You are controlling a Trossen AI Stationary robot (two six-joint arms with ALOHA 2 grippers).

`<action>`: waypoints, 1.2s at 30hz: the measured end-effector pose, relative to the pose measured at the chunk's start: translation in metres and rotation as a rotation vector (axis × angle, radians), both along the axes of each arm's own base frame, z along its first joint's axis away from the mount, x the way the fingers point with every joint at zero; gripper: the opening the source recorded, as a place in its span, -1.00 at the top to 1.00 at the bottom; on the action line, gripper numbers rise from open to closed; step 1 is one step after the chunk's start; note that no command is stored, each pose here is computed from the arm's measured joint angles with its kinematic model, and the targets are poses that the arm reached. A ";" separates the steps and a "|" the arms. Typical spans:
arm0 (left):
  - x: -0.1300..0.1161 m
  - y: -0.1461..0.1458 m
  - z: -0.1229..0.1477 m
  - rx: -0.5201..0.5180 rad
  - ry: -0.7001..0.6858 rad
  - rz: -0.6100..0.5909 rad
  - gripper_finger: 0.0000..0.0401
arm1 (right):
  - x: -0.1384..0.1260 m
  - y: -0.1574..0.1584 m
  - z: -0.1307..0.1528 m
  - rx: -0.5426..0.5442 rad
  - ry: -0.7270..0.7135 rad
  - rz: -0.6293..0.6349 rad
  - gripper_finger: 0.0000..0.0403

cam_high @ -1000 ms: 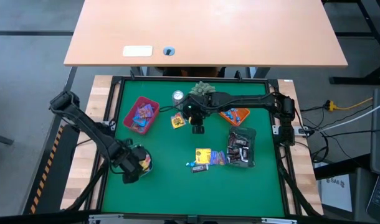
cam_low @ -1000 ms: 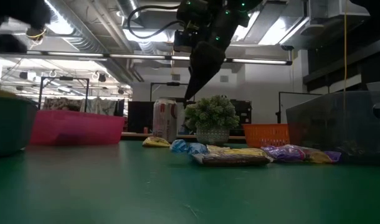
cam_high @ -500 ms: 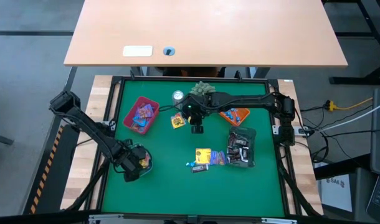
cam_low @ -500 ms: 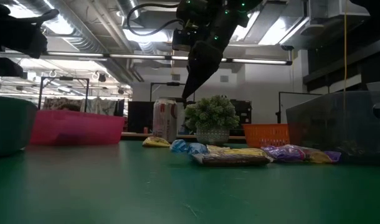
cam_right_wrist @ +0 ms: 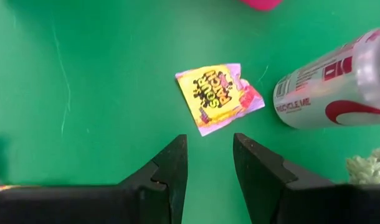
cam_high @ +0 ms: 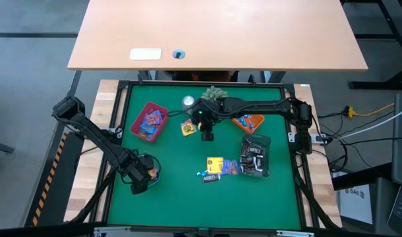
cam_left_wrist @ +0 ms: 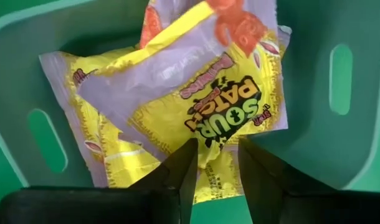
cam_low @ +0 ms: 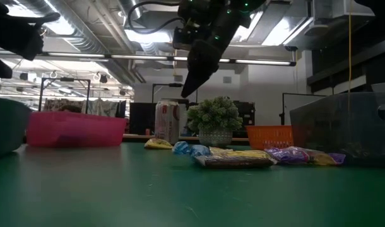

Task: Sort candy
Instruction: Put the yellow candy into the blue transparent bin

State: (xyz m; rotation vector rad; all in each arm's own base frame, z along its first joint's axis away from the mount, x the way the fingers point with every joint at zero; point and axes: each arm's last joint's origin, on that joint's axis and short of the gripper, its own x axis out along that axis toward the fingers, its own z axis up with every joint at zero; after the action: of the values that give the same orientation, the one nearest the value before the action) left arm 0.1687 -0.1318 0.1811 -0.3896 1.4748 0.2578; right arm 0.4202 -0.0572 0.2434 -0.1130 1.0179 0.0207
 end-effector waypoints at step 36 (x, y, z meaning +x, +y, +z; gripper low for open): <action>0.022 -0.010 0.030 -0.032 -0.199 0.038 0.48 | 0.034 -0.005 -0.069 0.041 0.000 -0.054 0.37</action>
State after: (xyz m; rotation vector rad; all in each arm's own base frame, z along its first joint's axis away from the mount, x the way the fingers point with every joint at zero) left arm 0.1905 -0.1420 0.2107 -0.4563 1.2787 0.2194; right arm 0.4542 -0.0618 0.1747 -0.0482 1.0195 -0.0073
